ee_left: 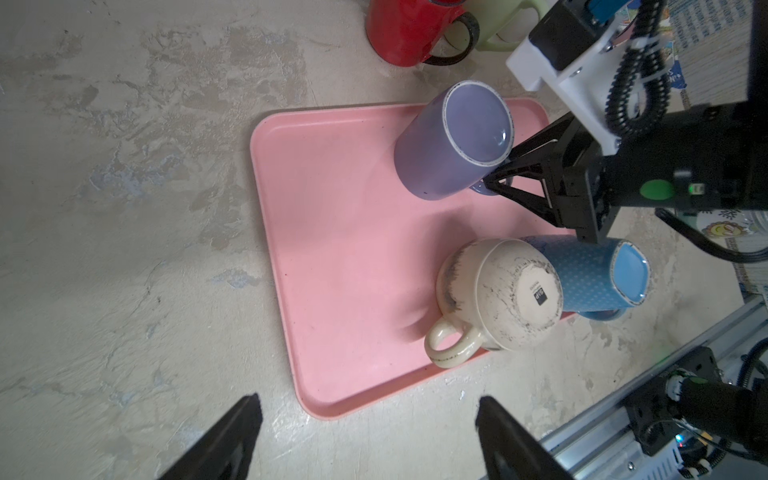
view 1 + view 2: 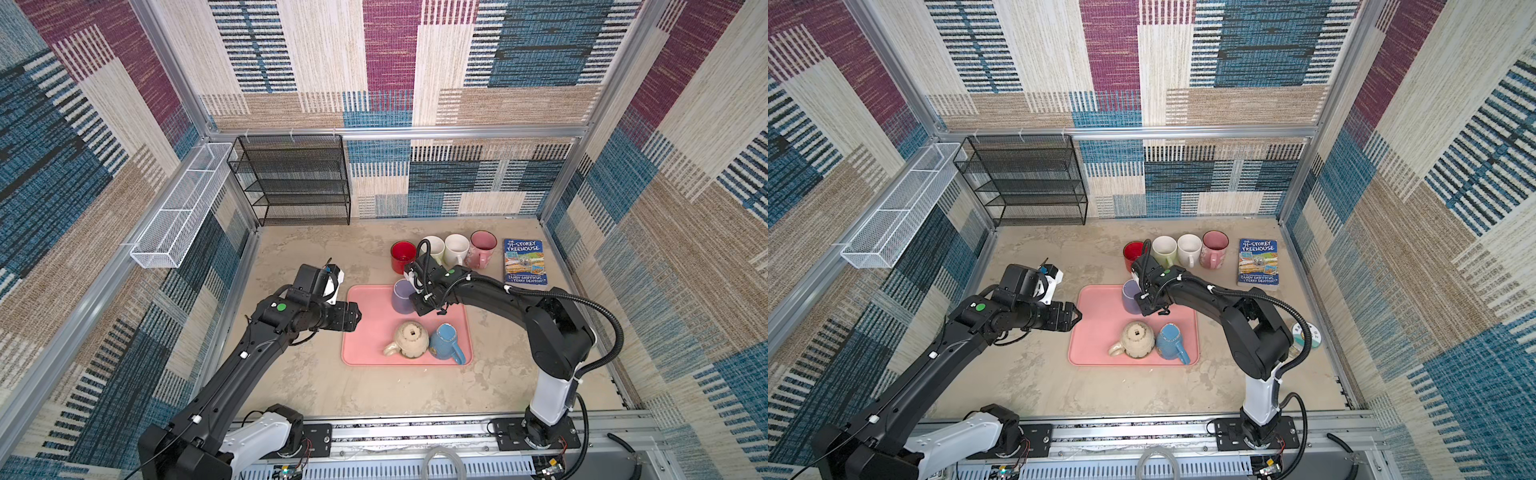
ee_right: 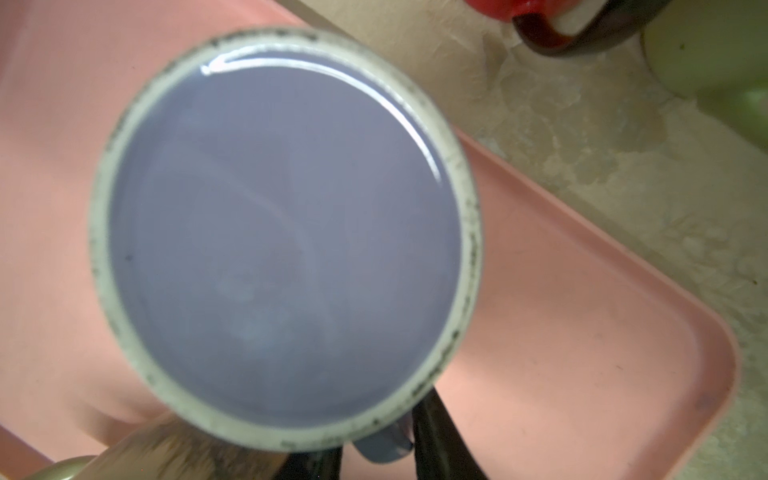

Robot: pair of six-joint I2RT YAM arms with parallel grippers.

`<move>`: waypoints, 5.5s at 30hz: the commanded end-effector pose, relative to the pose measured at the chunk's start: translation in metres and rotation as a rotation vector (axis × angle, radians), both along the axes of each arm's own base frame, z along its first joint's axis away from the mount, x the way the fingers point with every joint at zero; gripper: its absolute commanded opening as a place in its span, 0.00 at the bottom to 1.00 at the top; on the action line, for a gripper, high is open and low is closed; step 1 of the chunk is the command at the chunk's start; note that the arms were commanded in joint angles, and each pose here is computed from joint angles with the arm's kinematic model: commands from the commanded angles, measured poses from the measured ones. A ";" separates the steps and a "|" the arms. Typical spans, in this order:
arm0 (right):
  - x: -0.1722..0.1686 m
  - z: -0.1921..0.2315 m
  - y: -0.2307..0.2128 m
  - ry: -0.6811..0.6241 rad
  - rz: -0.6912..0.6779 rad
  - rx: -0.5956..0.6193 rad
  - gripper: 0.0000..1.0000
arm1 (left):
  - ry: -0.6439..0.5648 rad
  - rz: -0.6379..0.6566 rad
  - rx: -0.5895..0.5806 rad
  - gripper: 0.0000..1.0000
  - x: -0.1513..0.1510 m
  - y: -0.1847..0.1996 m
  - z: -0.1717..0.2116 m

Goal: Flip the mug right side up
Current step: 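Lift the purple mug off the tray with the right gripper, then tilt the purple mug toward the left gripper while the left gripper reaches in, then grasp the purple mug's rim with the left gripper while the right holds it, then turn the purple mug upright with the left gripper while the right releases and withdraws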

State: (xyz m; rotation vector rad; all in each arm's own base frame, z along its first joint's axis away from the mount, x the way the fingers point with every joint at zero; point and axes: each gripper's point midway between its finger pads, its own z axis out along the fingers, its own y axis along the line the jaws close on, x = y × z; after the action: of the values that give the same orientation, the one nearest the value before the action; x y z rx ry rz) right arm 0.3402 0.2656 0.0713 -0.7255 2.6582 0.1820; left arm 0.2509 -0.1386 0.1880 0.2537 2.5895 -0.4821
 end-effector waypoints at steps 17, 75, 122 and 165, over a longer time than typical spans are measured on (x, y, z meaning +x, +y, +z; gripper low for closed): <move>0.004 -0.004 0.006 -0.013 0.025 -0.053 0.25 | 0.002 -0.021 0.010 0.86 -0.001 0.000 -0.002; -0.068 0.206 0.025 -0.222 0.267 1.065 0.00 | -0.192 -0.233 -0.678 0.75 0.006 -0.101 0.059; -0.092 0.200 0.042 -0.031 0.390 1.404 0.00 | -0.390 -0.321 -0.860 0.23 0.024 -0.147 0.091; -0.073 0.162 0.033 -0.149 0.310 1.197 0.71 | -0.375 -0.002 -0.537 0.00 0.025 -0.078 0.027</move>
State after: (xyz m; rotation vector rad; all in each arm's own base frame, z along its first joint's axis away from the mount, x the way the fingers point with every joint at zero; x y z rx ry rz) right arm 0.2660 0.3019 0.2391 -0.6275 1.7568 1.6029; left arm 0.2710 -0.2283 0.2172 0.1373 1.9956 -1.1141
